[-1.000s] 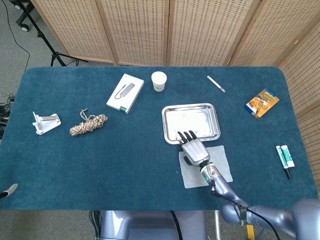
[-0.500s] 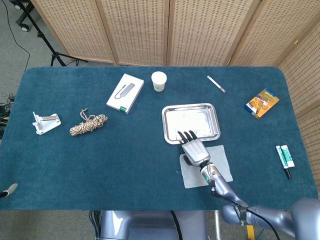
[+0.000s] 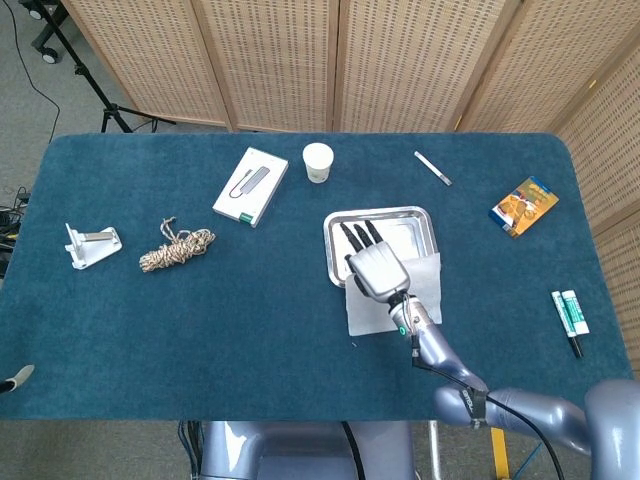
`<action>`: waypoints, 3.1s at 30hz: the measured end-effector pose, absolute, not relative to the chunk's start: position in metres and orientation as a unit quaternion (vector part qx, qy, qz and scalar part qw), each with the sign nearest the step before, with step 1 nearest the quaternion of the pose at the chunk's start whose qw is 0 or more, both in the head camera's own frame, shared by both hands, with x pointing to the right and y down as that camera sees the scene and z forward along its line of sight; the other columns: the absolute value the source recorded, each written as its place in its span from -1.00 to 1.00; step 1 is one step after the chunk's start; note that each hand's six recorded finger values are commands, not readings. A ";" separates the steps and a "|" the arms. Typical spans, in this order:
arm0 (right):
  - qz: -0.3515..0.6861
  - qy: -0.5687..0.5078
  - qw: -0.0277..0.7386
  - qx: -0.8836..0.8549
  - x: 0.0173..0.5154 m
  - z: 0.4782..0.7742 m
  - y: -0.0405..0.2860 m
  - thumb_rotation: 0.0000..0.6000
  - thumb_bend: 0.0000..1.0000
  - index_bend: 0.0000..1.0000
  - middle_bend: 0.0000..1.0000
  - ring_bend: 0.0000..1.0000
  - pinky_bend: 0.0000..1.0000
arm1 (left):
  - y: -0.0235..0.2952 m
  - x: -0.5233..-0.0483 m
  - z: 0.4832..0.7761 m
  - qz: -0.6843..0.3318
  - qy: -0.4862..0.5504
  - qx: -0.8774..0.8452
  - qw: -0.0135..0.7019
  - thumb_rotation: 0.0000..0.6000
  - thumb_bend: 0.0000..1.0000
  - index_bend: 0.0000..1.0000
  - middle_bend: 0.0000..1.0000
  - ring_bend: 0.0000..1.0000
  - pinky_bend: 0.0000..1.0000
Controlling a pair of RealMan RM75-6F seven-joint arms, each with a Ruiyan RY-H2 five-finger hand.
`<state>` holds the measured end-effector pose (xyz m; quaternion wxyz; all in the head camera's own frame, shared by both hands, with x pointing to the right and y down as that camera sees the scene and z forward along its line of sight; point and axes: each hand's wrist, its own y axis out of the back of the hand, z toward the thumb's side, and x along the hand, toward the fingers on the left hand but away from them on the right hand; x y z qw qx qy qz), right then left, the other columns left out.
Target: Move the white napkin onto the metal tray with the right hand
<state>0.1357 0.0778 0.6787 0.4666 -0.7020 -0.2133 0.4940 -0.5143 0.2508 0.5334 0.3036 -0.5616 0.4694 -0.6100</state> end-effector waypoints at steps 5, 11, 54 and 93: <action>0.498 -0.217 0.504 -0.672 0.117 0.668 0.041 1.00 0.09 0.30 -1.00 -1.00 -0.95 | 0.248 -0.518 0.537 -0.615 0.470 -0.558 0.297 1.00 -1.00 -1.00 -1.00 -1.00 -1.00; 0.515 -0.215 0.516 -0.650 0.104 0.677 0.014 1.00 0.10 0.30 -1.00 -1.00 -0.95 | 0.242 -0.522 0.544 -0.626 0.469 -0.553 0.287 1.00 -1.00 -1.00 -1.00 -1.00 -1.00; 0.564 -0.255 0.430 -0.657 0.106 0.758 -0.006 1.00 -0.08 -0.74 -1.00 -1.00 -0.95 | 0.235 -0.539 0.558 -0.652 0.469 -0.536 0.259 1.00 -1.00 -1.00 -1.00 -1.00 -1.00; 0.613 -0.169 0.416 -0.650 0.270 0.708 0.071 1.00 1.00 -0.36 -0.52 -0.77 -0.85 | 0.245 -0.517 0.556 -0.637 0.451 -0.561 0.277 1.00 -1.00 -1.00 -1.00 -1.00 -1.00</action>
